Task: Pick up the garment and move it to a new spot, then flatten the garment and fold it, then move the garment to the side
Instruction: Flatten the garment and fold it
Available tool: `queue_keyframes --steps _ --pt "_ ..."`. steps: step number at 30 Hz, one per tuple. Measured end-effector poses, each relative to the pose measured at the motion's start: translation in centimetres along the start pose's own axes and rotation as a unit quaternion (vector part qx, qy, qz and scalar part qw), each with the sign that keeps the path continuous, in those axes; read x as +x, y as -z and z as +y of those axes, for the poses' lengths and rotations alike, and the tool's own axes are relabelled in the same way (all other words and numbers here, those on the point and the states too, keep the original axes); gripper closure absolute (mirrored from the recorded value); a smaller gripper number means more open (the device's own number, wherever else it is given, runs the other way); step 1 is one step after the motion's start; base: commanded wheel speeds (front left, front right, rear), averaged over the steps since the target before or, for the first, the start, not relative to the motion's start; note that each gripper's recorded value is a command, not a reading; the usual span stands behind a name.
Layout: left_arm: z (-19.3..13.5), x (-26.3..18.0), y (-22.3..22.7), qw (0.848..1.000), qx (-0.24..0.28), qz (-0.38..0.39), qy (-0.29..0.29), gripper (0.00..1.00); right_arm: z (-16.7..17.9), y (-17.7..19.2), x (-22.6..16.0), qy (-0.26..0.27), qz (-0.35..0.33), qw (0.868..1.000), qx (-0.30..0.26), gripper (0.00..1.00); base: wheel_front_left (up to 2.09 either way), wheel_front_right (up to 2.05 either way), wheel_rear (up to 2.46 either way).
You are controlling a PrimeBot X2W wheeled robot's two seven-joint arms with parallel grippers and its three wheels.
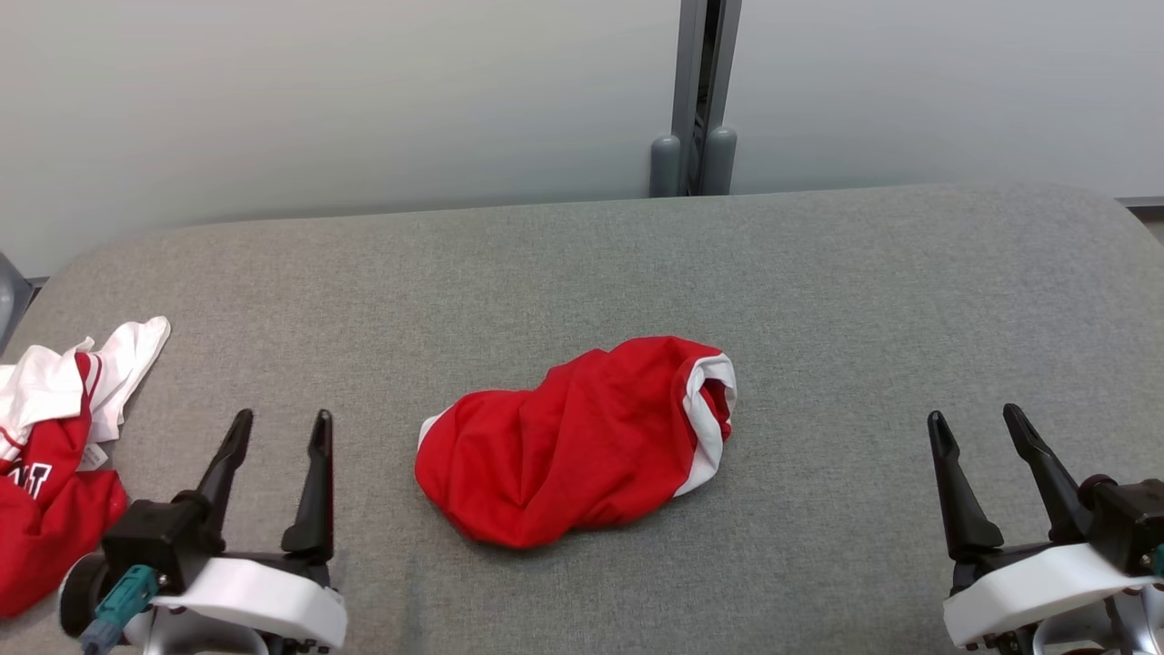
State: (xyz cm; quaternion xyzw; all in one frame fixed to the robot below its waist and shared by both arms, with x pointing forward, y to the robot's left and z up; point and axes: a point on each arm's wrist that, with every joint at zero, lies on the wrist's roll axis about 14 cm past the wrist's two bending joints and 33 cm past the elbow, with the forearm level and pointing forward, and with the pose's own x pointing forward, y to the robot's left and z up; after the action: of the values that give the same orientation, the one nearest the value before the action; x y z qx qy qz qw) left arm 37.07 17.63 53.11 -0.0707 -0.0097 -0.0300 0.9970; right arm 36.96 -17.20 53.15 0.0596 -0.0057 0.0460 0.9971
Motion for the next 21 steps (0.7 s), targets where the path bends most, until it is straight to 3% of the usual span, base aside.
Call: queue_keyframes --steps 5,9,14,15,21 --pt "-2.8 0.9 0.2 0.999 -0.012 0.011 0.048 0.00 0.1 0.3 0.7 -0.002 0.004 1.000 0.000 0.00 0.00 0.00 0.00" --pt "-7.0 1.2 1.8 0.992 -0.023 0.050 0.117 0.00 0.2 0.9 1.3 -0.004 0.012 1.000 0.001 0.00 0.00 0.00 0.00" --pt "-12.7 0.7 5.2 0.970 -0.039 0.122 0.208 0.00 0.1 1.7 2.2 -0.004 0.022 1.000 0.001 0.00 0.00 0.00 0.00" --pt "-12.7 0.7 5.2 0.970 -0.039 0.122 0.208 0.00 0.1 1.7 2.2 -0.004 0.022 1.000 0.001 0.00 0.00 0.00 0.00" --pt "-16.9 -0.2 9.8 0.938 -0.039 0.203 0.279 0.00 -0.3 2.9 3.3 -0.001 0.034 0.999 0.004 0.00 0.00 0.00 0.00"
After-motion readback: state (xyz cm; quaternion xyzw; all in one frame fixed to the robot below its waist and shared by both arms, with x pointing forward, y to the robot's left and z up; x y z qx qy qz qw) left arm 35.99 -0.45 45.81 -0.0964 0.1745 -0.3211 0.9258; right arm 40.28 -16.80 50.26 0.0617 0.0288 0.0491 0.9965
